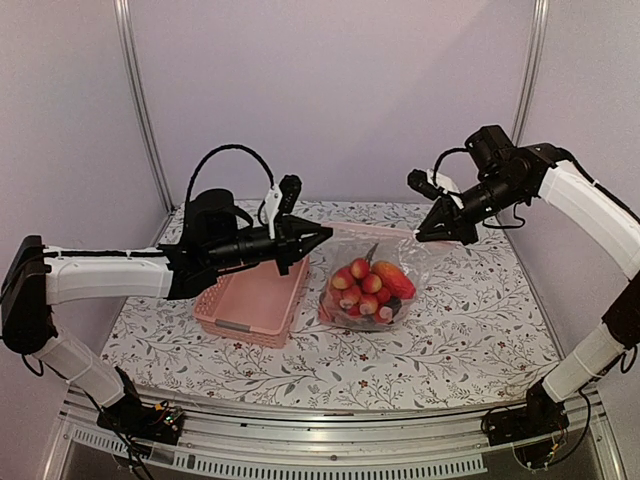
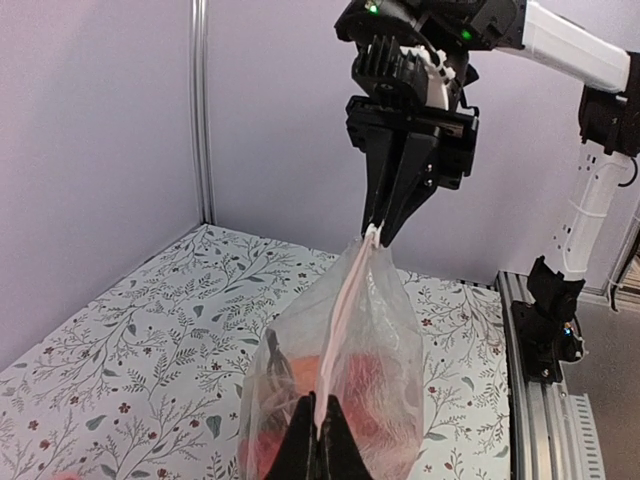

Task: Place the food in the zip-top bag and seal the zipper
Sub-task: Zip the zipper on the zipper food storage bag.

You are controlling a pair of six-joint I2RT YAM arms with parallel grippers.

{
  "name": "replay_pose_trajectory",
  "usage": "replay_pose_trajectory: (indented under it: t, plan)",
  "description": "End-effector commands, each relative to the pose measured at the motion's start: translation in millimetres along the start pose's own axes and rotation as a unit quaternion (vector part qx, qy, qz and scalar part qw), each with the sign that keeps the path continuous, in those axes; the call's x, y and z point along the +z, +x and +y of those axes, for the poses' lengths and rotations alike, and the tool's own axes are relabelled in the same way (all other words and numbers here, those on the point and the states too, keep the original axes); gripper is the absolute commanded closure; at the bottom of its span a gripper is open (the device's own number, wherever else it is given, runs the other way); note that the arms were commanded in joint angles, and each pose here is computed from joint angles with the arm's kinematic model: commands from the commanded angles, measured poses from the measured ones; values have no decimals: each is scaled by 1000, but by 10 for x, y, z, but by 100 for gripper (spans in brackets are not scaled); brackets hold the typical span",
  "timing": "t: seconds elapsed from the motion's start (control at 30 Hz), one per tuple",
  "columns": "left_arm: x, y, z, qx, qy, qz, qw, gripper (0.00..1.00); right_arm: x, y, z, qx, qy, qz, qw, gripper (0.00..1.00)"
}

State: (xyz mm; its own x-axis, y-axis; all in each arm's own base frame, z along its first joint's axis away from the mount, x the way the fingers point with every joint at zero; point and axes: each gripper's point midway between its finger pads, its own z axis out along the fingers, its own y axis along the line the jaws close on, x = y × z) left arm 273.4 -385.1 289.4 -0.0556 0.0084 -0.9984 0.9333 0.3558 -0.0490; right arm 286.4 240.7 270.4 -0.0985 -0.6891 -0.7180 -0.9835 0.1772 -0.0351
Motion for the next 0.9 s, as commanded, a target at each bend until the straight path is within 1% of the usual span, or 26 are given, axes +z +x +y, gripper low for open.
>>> replay_pose_trajectory:
  t: [0.0, 0.2, 0.63, 0.87]
  plan:
    - [-164, -236, 208, 10, -33, -33, 999, 100, -138, 410, -62, 36, 33, 69, 996, 98]
    - [-182, -225, 218, 10, -35, -33, 999, 100, -187, 481, -50, 43, 36, 76, 996, 98]
    - [-208, -222, 206, 6, -33, -37, 999, 100, -195, 482, -31, 48, 32, 75, 995, 96]
    - [-220, -214, 216, 5, -36, -37, 999, 100, -174, 573, -3, 52, 30, 90, 994, 96]
